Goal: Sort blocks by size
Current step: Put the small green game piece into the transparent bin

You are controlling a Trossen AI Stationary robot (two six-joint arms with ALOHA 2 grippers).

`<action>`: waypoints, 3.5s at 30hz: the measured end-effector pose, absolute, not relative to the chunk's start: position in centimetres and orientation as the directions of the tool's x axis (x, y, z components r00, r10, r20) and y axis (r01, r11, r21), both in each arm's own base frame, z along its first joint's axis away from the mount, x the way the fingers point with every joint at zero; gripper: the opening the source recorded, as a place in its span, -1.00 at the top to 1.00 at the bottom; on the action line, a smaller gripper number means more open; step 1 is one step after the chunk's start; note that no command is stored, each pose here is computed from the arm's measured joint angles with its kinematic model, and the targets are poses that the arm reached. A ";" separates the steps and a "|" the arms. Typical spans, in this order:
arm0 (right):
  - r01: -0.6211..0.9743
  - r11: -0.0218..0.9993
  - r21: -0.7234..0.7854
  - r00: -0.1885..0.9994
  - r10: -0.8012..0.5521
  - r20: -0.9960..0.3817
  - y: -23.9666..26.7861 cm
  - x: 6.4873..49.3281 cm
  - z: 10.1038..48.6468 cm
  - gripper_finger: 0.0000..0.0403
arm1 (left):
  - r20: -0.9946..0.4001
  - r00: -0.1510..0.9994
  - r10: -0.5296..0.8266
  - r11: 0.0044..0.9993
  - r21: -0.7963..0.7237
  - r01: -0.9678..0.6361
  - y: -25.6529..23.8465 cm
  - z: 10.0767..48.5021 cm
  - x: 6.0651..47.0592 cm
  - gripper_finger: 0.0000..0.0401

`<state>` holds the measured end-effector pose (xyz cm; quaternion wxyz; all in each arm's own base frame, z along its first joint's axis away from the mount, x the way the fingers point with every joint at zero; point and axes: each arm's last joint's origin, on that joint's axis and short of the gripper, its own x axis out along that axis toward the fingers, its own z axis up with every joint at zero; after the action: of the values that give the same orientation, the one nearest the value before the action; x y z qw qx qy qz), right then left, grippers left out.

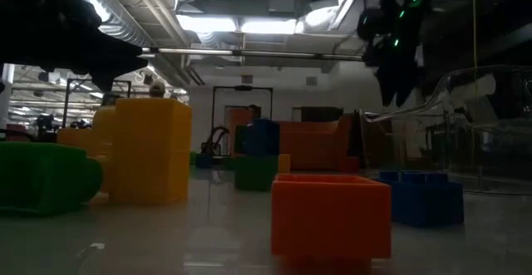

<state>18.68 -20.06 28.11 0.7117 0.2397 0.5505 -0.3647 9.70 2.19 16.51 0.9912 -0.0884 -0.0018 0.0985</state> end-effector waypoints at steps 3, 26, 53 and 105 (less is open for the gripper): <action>0.768 0.639 -0.047 0.086 -0.175 -0.981 -21.5 19.4 25.7 -0.33 | -0.014 0.981 0.196 0.965 -0.176 -0.195 2.2 16.5 9.7 0.28; 0.694 0.716 0.077 0.016 0.091 -0.996 -23.3 21.6 18.2 -0.33 | -0.014 0.981 0.195 0.965 -0.175 -0.195 2.2 16.5 9.7 0.28; 0.697 0.717 0.028 0.015 0.024 -1.000 -22.7 20.8 14.7 0.33 | -0.015 0.981 0.195 0.965 -0.175 -0.195 2.2 16.5 9.7 0.28; 0.247 0.949 0.194 -0.028 0.207 -0.978 -1.8 27.8 31.9 0.28 | -0.016 0.975 0.221 0.965 -0.141 -0.221 2.3 16.5 9.7 0.28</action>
<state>27.83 -1.82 31.93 0.6788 0.1585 0.7169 -0.0148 9.68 2.26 16.49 0.9912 -0.0713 0.0000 0.1116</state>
